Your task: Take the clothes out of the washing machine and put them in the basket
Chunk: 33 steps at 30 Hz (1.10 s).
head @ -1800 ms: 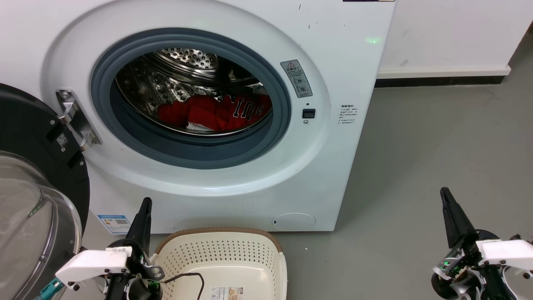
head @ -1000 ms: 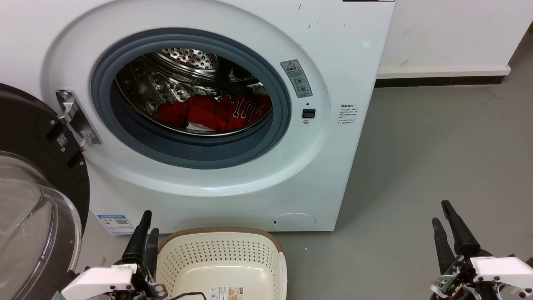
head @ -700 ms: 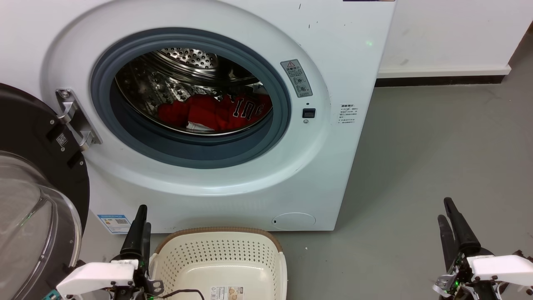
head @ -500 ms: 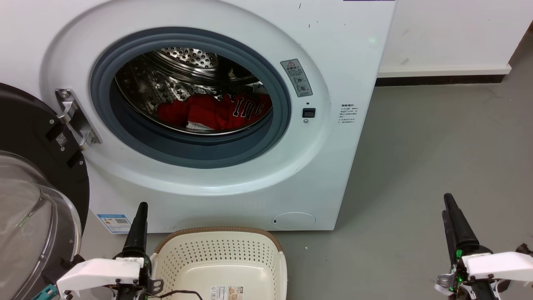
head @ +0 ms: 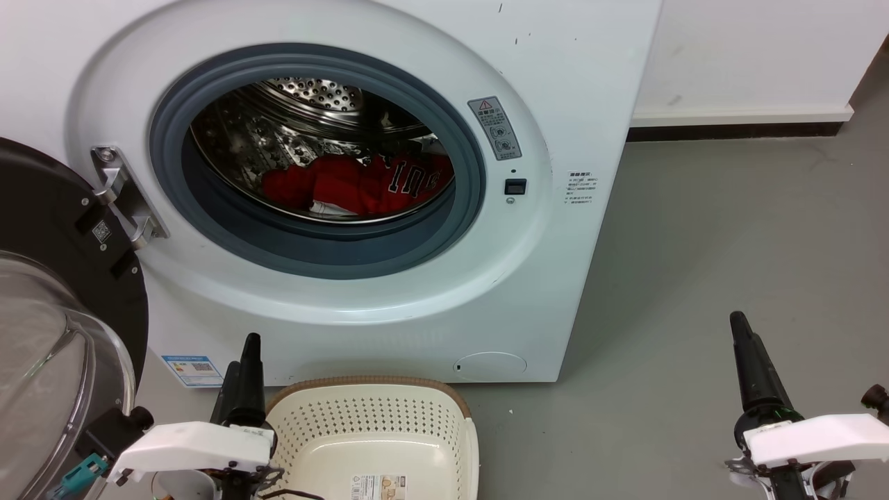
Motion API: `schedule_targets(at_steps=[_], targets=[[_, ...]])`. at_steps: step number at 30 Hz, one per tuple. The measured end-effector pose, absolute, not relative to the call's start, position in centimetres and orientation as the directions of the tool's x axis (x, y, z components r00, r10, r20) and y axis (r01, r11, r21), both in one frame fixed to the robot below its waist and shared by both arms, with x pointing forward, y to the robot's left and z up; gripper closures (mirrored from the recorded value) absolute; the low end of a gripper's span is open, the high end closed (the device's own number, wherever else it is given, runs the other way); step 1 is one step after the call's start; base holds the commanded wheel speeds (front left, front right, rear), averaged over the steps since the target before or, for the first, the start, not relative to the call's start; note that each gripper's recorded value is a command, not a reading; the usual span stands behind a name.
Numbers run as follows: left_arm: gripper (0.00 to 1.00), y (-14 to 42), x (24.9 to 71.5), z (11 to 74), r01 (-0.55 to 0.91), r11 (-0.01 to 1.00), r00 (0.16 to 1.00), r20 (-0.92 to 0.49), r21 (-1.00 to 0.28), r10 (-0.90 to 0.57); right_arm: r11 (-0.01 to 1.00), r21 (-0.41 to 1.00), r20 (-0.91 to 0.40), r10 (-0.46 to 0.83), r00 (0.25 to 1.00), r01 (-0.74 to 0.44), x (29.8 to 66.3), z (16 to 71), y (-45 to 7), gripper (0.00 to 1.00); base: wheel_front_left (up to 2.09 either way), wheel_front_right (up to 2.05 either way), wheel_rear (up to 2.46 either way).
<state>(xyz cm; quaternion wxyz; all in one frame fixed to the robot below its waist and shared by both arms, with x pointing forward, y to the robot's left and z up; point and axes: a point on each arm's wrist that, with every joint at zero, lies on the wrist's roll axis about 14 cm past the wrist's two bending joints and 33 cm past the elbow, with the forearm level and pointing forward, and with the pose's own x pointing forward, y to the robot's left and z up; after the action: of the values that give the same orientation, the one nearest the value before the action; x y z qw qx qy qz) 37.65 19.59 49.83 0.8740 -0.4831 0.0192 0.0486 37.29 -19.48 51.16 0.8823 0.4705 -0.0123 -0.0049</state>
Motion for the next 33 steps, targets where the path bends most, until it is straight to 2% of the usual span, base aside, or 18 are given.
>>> schedule_targets(at_steps=[15,33], targets=[[0.0,19.0,37.6,51.0,-0.09,0.736,0.996,-0.039,-0.671,0.086,0.754,0.655,0.076,-0.002,0.997,-0.048,37.0,52.6,-18.8,0.0,0.0,0.0,0.0],[0.0,18.2,37.4,52.8,-0.049,0.888,0.996,0.04,-0.456,0.076,0.903,0.421,0.144,0.033,0.989,-0.091,36.4,54.2,-17.9,0.0,0.0,0.0,0.0]])
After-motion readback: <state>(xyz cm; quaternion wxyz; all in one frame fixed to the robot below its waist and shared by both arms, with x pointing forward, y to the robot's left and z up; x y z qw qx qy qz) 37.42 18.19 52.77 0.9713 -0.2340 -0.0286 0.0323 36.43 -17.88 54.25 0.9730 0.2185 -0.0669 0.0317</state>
